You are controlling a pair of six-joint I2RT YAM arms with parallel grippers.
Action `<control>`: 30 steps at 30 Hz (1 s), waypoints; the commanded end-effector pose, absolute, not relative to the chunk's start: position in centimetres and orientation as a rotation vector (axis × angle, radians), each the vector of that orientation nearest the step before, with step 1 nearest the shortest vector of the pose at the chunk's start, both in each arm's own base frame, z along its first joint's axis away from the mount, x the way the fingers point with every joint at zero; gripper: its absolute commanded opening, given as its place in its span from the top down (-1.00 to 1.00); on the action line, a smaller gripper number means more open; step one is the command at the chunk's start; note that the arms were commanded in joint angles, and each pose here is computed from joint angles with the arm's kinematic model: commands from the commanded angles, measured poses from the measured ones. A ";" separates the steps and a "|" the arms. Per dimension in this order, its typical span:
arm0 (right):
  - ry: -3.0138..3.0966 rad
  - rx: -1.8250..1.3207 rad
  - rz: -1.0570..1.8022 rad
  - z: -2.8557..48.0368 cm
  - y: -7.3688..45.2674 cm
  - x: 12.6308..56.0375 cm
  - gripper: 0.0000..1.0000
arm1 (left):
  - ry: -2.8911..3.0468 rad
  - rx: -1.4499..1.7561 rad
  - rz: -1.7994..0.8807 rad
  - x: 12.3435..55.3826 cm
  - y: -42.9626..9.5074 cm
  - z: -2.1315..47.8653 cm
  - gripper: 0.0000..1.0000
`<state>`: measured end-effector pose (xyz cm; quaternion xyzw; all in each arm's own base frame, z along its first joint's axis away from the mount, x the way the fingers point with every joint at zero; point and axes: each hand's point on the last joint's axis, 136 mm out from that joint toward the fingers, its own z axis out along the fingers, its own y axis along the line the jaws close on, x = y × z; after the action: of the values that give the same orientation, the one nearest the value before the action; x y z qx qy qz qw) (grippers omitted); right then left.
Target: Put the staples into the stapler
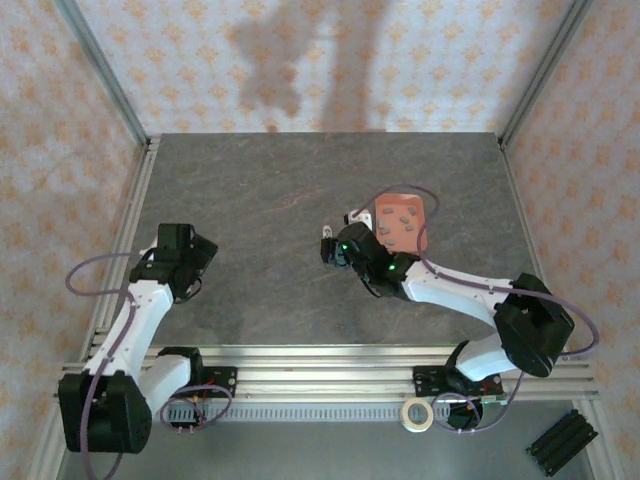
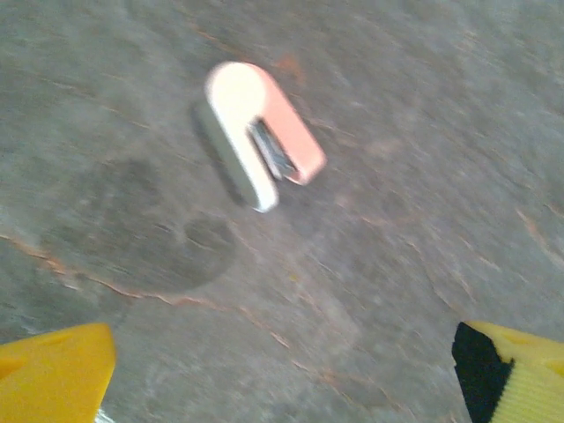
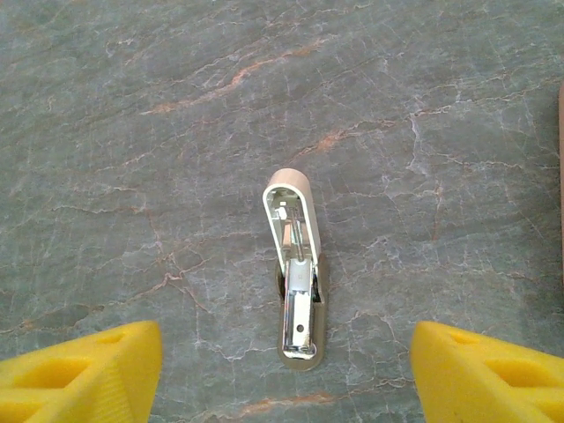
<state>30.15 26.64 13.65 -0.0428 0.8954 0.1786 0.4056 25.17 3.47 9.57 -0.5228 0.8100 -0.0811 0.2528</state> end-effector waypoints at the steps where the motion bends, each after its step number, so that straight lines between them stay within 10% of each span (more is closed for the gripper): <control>1: 2.267 -0.114 0.453 13.6 26.1 29.8 -0.46 | 2.189 -1.523 -0.123 24.8 5.6 9.3 -0.91; 30: 2.257 -0.063 0.378 13.6 23.1 28.7 -0.42 | 2.274 -1.896 -0.261 31.3 6.3 4.1 -0.31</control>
<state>28.68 24.72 13.42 -0.0382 0.8976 0.1752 0.4026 30.56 5.97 4.11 -0.6218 0.7734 -0.0828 0.0915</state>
